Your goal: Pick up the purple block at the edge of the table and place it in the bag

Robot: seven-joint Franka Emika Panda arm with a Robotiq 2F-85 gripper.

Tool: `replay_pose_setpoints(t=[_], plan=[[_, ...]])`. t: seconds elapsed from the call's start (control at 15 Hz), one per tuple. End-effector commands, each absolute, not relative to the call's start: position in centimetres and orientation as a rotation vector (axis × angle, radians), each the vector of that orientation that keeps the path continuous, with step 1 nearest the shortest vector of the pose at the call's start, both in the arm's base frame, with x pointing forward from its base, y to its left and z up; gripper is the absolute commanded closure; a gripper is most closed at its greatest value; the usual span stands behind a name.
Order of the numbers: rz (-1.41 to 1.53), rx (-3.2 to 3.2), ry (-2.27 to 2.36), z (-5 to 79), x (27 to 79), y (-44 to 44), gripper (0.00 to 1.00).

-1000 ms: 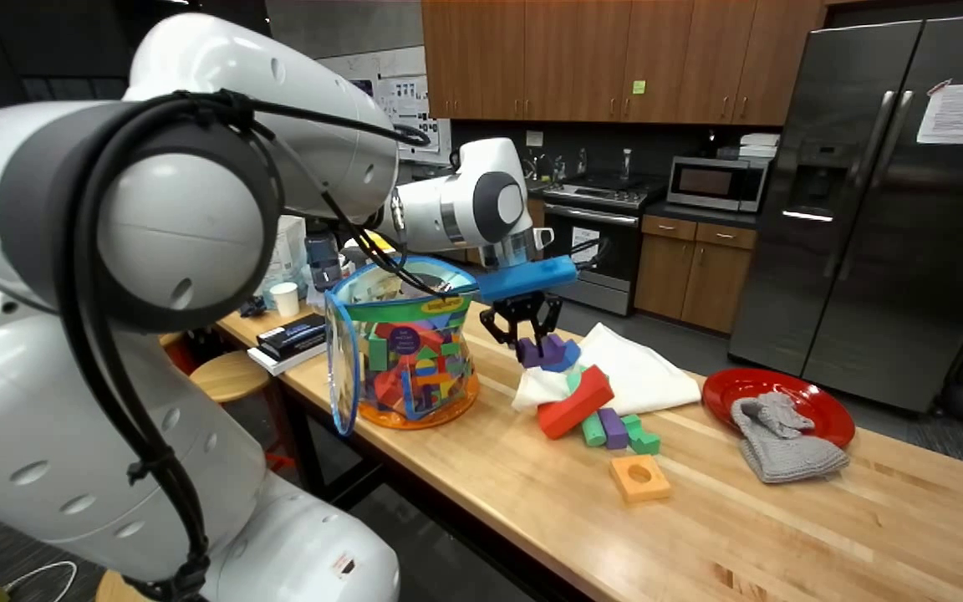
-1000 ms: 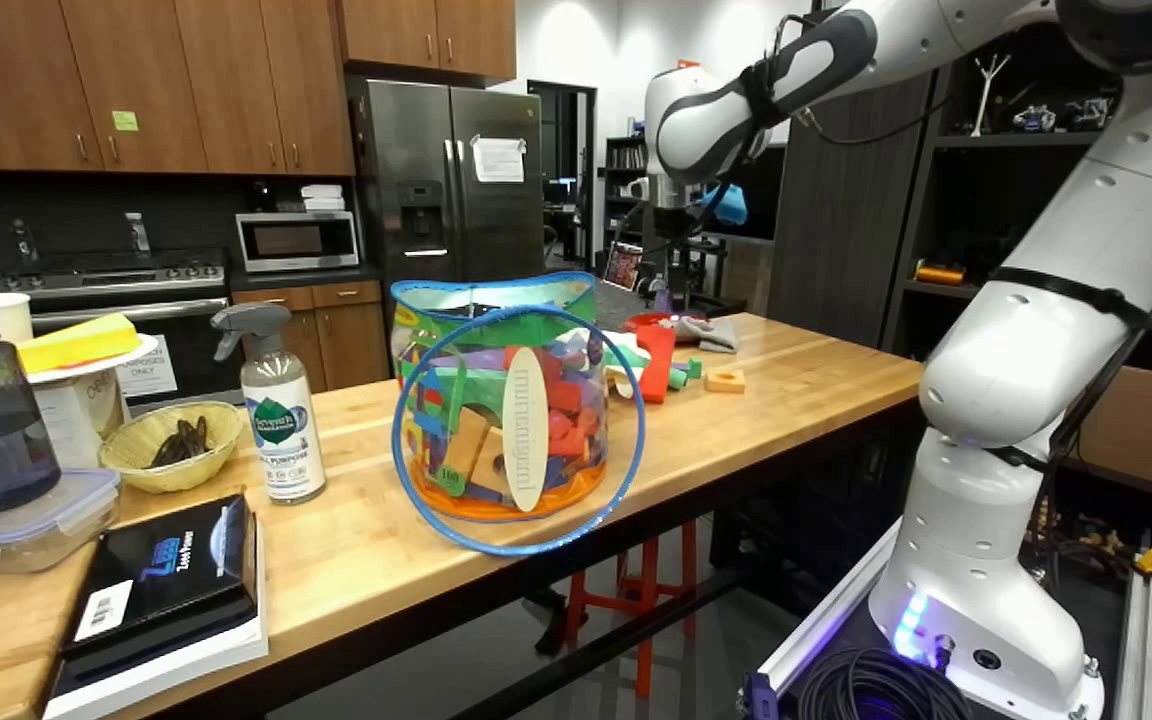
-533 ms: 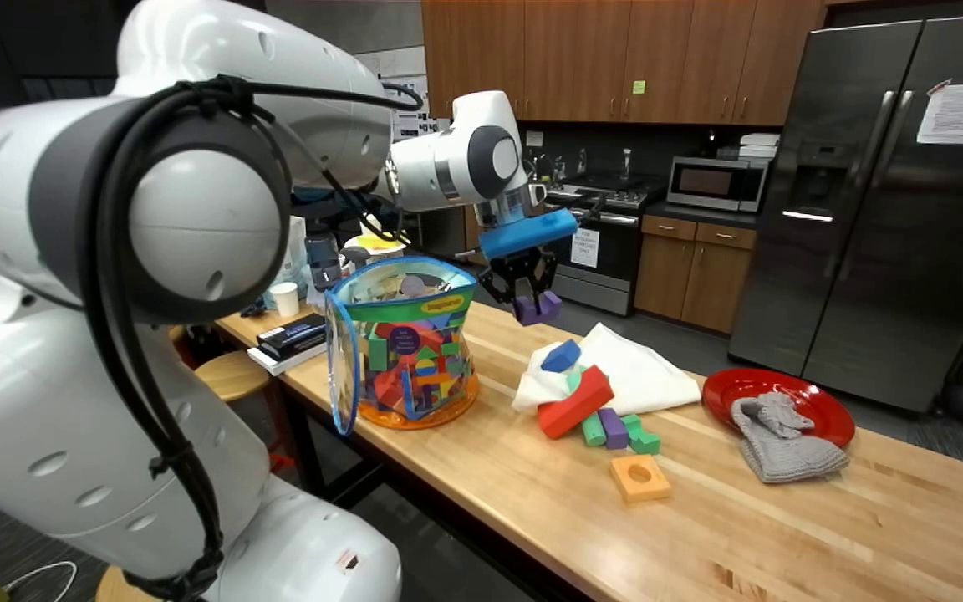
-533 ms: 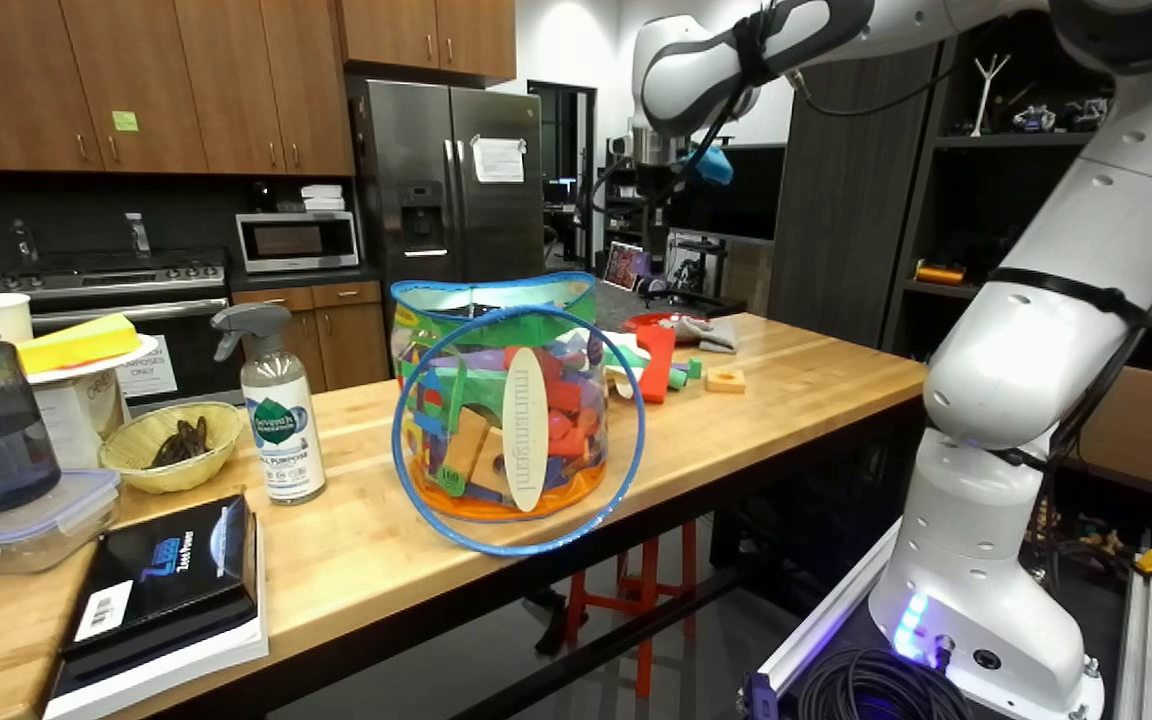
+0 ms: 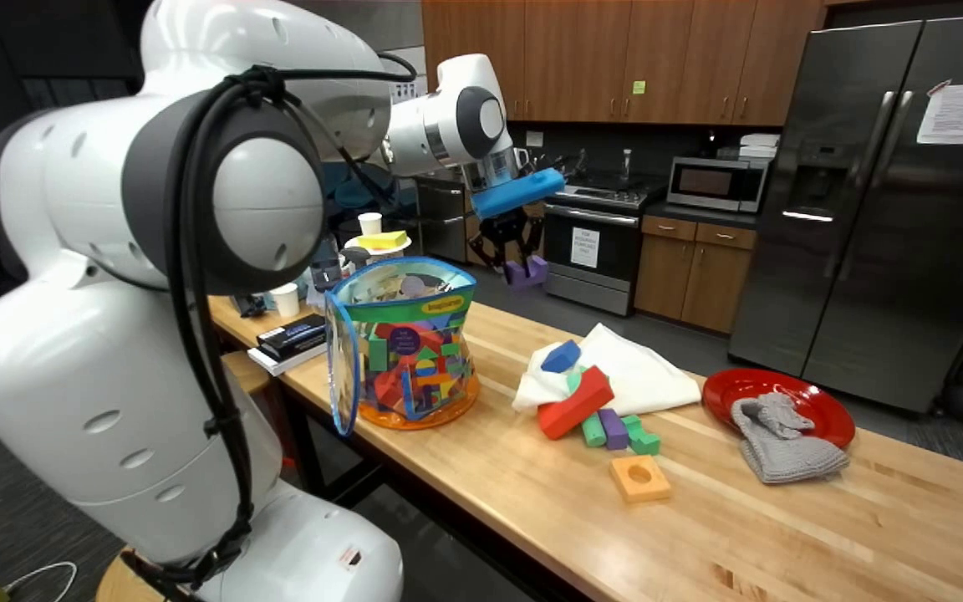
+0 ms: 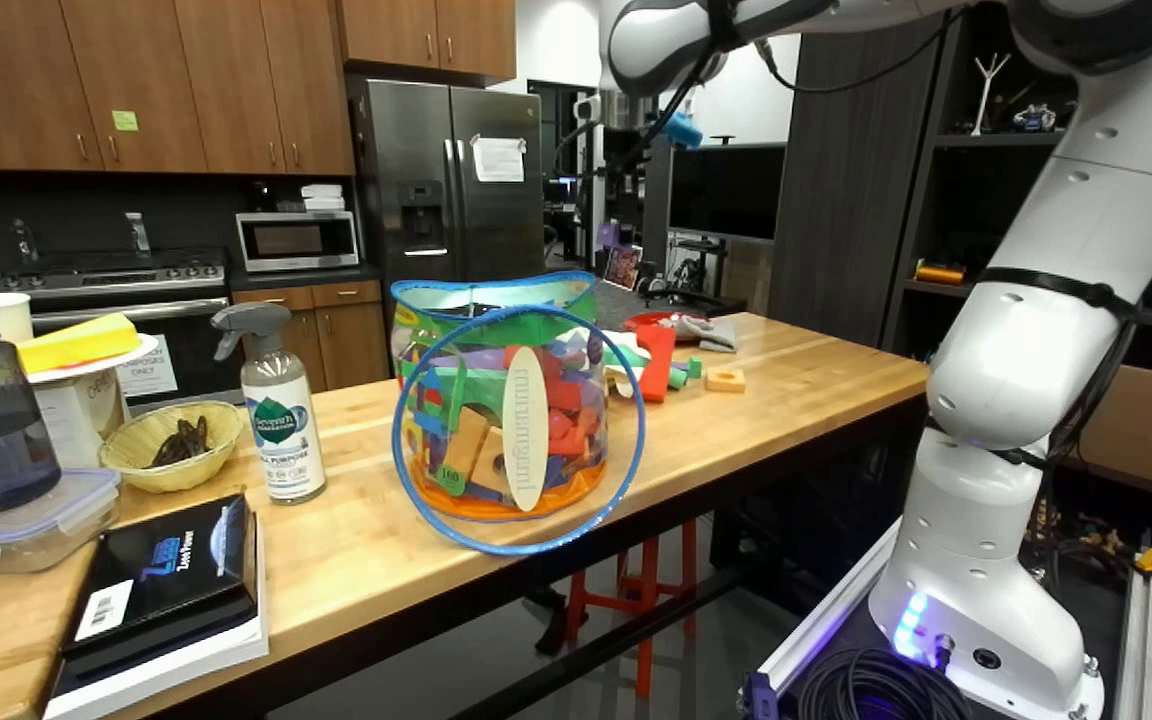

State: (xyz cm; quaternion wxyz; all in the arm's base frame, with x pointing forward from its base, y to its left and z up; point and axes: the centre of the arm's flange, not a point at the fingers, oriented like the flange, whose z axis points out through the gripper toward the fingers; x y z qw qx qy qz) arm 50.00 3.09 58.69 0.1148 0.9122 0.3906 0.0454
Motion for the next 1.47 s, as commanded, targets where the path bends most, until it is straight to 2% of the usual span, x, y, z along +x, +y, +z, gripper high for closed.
replay_pose_setpoints(t=[0.0, 0.73, 1.4], plan=[[0.131, 2.651, 1.251, 60.8, 52.1, 4.9, 0.92], [0.173, 2.388, 1.601, 64.0, 53.0, 16.0, 0.92], [0.152, 2.293, 1.805, 59.9, 54.1, 19.6, 0.92]])
